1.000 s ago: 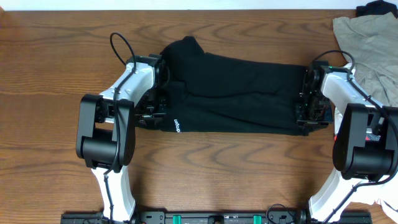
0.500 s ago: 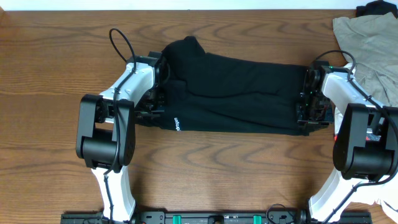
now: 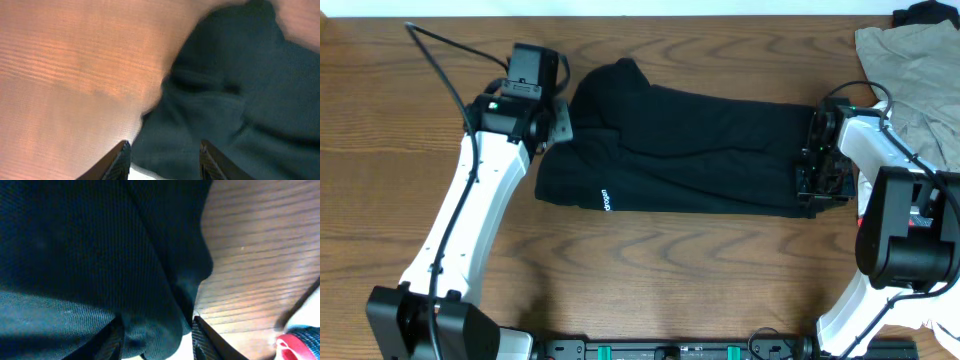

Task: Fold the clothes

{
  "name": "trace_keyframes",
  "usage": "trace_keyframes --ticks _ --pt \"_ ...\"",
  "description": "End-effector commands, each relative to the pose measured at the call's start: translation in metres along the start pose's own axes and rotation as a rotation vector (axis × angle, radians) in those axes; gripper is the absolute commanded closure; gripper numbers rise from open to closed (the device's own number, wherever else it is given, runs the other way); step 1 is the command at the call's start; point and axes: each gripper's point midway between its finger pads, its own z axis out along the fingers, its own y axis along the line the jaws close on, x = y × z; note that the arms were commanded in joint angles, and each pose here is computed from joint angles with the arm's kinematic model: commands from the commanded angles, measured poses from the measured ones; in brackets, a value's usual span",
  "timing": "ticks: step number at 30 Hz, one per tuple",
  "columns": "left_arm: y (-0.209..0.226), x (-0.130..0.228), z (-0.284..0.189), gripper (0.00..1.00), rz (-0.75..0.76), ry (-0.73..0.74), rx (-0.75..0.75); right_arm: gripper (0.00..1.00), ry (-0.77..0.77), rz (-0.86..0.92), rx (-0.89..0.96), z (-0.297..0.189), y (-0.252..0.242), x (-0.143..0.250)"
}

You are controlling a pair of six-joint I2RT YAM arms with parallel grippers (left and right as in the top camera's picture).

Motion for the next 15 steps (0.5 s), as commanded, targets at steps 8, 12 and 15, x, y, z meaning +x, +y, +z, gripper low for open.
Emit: trace_keyframes --ticks 8,12,15 --pt "-0.020 0.029 0.077 0.55 0.078 0.165 0.021 0.52 -0.325 0.020 -0.093 -0.093 0.001 -0.029" --pt "-0.018 0.060 0.110 0.55 0.096 0.291 -0.007 0.48 -0.381 0.022 -0.107 -0.112 0.001 -0.026" --pt "-0.015 0.079 0.129 0.55 0.108 0.364 -0.030 0.48 -0.390 0.023 -0.109 -0.116 0.000 -0.024"
